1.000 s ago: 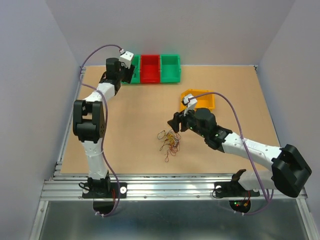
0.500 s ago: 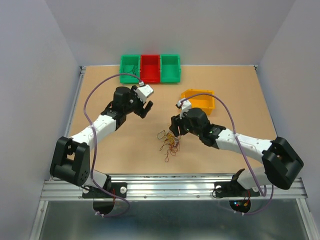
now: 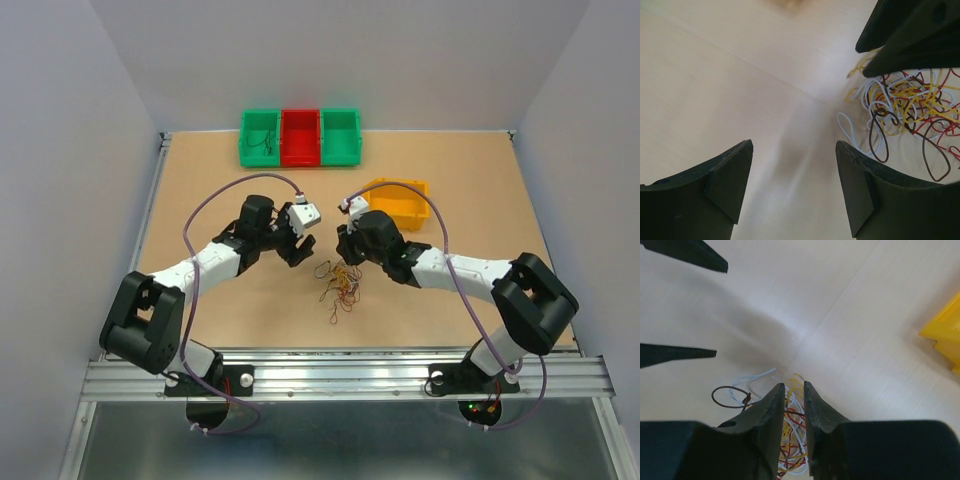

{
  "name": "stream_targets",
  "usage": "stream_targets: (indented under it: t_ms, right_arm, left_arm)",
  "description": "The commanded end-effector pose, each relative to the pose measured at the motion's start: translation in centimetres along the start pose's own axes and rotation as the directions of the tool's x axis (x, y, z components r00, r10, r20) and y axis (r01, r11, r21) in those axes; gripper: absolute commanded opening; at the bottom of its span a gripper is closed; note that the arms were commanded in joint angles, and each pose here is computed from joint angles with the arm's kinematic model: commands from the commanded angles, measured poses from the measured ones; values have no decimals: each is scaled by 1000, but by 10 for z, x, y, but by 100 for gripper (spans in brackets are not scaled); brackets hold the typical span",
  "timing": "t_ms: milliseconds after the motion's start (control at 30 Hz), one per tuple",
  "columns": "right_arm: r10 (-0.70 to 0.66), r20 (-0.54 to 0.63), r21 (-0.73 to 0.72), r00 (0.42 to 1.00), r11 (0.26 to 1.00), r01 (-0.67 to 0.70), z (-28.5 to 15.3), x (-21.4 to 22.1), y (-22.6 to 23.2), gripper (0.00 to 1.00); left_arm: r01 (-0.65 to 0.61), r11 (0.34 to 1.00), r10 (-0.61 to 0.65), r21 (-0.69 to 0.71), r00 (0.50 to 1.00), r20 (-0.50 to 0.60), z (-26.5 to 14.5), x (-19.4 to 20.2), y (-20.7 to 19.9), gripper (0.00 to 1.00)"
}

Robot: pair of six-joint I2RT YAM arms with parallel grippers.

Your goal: Untangle the cables

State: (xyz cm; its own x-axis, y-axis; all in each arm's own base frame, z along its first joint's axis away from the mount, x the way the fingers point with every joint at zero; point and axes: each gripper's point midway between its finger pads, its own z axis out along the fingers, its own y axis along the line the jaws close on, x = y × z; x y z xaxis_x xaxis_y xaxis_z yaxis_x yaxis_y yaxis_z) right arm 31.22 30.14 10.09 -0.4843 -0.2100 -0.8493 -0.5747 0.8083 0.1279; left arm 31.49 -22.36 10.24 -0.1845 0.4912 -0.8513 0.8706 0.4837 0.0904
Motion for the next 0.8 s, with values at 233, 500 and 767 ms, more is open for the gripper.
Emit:
stream_targets:
  t_ms: [233,500,767]
  right_arm:
    - [9,171,-8,985,1000,-8,-2,-53,5,0]
    - [19,204,26,979,999,-25,-10,-56,-2,1]
    - [40,249,78,968,995,-62,-23,-61,-13,0]
  left_arm:
    - [-93,985,93,147,996,5,8,-3,-39,77]
    - [-111,968,128,227,990,-62,19,10,-63,72]
    - [-86,964,129,251,979,-158,40,26,-67,20]
